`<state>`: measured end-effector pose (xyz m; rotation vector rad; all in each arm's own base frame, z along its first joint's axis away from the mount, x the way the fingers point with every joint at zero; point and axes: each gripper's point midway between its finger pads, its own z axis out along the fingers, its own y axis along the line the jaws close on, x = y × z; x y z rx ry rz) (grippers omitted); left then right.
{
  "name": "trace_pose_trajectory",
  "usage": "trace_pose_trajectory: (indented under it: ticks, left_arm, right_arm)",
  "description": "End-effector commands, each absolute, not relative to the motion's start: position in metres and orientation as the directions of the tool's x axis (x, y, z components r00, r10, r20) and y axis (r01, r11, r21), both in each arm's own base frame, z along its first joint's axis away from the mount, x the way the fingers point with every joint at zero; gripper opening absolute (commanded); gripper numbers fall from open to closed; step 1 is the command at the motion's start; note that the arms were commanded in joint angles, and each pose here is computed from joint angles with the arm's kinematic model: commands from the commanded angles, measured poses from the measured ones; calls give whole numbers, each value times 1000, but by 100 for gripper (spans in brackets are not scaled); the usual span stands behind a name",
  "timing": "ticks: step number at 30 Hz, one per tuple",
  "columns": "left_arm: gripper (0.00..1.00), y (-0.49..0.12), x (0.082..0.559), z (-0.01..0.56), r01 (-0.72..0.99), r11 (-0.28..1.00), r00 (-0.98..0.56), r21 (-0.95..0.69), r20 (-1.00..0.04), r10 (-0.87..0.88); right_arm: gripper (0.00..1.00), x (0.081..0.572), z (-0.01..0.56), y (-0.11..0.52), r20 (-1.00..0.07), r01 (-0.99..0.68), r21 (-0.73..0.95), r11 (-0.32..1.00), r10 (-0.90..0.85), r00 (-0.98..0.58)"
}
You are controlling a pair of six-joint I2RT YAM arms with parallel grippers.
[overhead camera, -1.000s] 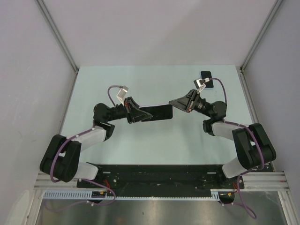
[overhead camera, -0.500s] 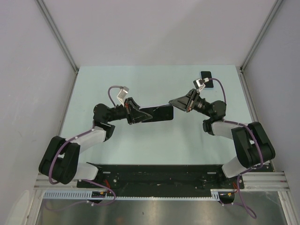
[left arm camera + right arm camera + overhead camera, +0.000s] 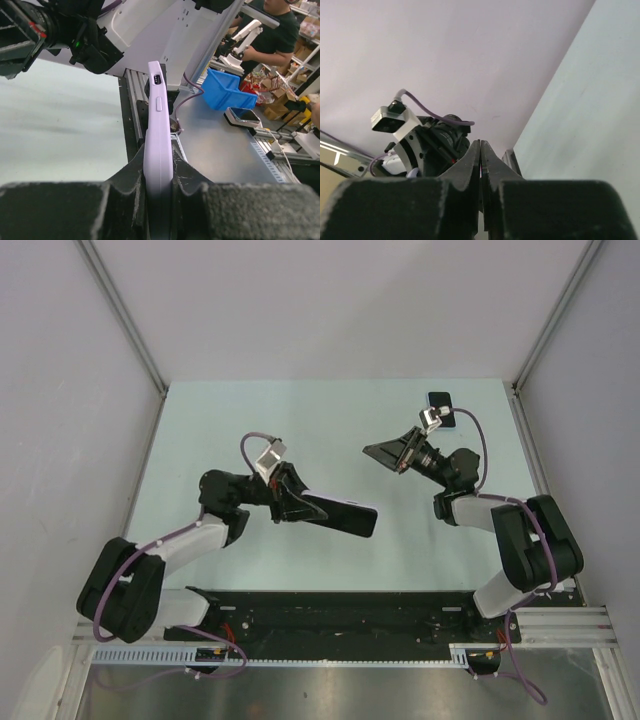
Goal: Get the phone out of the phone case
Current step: Remove the phone case from the phone.
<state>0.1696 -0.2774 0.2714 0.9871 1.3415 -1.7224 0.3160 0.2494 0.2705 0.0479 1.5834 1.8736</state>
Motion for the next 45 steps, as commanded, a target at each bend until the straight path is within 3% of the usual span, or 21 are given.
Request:
trace_pose_trajectory:
  ticks: [1, 6, 11, 16, 20, 27, 34, 45]
  left_arm:
    - [0, -265, 143, 325, 966, -254, -17, 53, -964, -266]
    - [0, -263, 153, 326, 976, -215, -35, 29, -957, -287]
    - [0, -261, 176, 323, 988, -149, -83, -37, -946, -314]
    - [0, -256, 199, 321, 992, -79, -119, -97, -929, -350]
    - [0, -253, 210, 321, 990, -42, -137, -131, -917, -373]
    - [0, -245, 225, 320, 988, 30, -127, -152, -906, -405]
    - [0, -244, 234, 317, 985, 81, -110, -155, -910, -400]
    - [0, -248, 230, 313, 986, 62, -121, -156, -916, -381]
  right_arm:
    - [7, 324, 280, 250, -488, -564, 825, 27, 537, -688]
    - [20, 322, 290, 245, -569, -645, 761, 62, 542, -619]
    - [30, 308, 308, 233, -793, -850, 501, 163, 479, -376]
    - [35, 305, 306, 225, -879, -898, 373, 233, 399, -262]
    - [39, 287, 307, 228, -933, -949, 238, 206, 320, -164]
    - [44, 265, 290, 235, -977, -982, 126, 141, 187, -99]
    - [47, 256, 289, 239, -982, -988, 111, 108, 167, -92]
    - [47, 270, 280, 248, -979, -974, 137, 183, 177, -105]
